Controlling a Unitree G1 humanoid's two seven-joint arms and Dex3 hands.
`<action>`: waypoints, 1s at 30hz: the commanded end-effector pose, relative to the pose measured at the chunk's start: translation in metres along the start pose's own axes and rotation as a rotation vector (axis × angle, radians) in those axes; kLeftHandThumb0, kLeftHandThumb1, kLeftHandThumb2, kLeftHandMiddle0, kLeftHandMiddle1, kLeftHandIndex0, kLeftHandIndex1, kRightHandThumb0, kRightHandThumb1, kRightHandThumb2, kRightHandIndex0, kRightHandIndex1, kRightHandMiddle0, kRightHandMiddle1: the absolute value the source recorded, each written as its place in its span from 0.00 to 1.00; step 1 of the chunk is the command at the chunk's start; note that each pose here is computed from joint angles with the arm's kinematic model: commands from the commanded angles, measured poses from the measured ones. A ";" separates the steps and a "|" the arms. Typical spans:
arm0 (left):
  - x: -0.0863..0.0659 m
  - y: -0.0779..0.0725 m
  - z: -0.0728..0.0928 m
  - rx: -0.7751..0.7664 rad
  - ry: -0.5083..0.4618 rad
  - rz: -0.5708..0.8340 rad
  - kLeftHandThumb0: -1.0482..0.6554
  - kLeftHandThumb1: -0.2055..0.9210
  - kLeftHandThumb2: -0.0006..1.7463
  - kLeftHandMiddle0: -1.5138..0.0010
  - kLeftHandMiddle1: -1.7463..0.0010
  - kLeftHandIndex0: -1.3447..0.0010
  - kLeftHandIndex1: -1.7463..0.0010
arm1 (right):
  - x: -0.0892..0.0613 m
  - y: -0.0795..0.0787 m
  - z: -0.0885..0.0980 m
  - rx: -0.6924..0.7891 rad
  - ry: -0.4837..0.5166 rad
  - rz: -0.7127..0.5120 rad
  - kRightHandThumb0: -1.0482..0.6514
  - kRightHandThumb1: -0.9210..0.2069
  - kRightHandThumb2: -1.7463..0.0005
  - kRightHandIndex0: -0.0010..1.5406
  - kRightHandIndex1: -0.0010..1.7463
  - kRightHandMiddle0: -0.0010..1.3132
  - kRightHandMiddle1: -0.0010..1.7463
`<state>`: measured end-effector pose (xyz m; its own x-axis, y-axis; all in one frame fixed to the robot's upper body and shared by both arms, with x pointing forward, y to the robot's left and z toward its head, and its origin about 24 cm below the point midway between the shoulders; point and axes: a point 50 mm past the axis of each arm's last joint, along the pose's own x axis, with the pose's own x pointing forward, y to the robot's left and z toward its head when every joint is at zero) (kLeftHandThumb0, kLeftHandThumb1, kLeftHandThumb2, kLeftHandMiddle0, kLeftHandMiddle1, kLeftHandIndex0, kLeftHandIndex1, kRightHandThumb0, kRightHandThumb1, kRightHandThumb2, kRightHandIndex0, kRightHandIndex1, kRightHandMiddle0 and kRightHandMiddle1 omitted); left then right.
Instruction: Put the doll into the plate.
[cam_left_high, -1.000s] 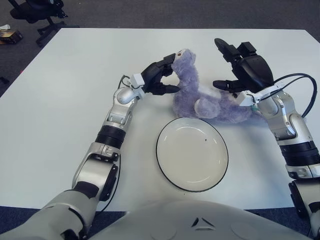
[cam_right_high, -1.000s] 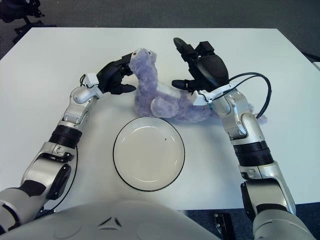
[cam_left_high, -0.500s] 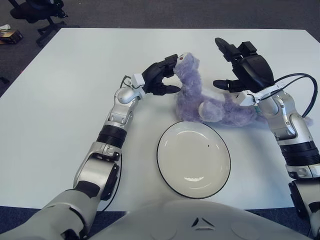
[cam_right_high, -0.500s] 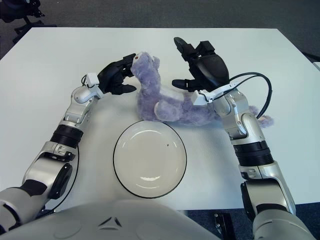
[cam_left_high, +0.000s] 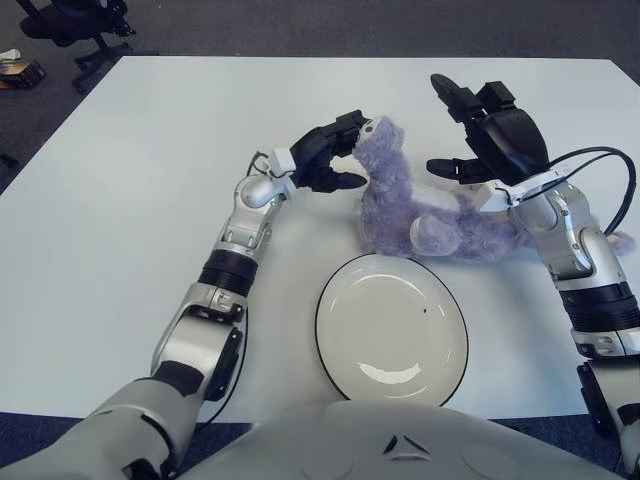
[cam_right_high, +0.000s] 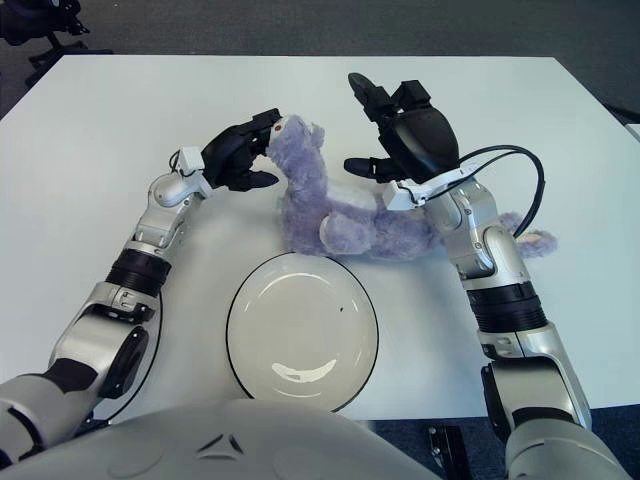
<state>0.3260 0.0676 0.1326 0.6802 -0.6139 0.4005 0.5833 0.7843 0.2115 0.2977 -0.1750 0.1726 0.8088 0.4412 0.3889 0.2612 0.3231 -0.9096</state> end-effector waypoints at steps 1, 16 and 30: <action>-0.003 -0.005 -0.004 0.002 -0.026 0.074 0.40 0.97 0.00 0.58 0.00 0.61 0.01 | -0.001 -0.002 -0.003 0.013 0.012 -0.031 0.14 0.00 0.63 0.03 0.00 0.11 0.03; -0.006 -0.001 -0.009 0.136 -0.096 0.191 0.64 0.99 0.01 0.49 0.00 0.55 0.00 | -0.004 -0.003 -0.009 0.013 0.037 -0.088 0.15 0.00 0.64 0.04 0.01 0.12 0.03; -0.009 -0.006 -0.011 0.230 -0.098 0.244 0.62 0.97 0.02 0.49 0.00 0.52 0.00 | -0.007 -0.001 -0.014 0.004 0.070 -0.090 0.16 0.00 0.63 0.06 0.01 0.14 0.03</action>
<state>0.3228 0.0682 0.1170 0.7459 -0.4033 0.5300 0.3117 0.9147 0.2574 0.2997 -0.1844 0.1716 0.8046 0.3773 0.4586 0.3244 0.3677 -0.8715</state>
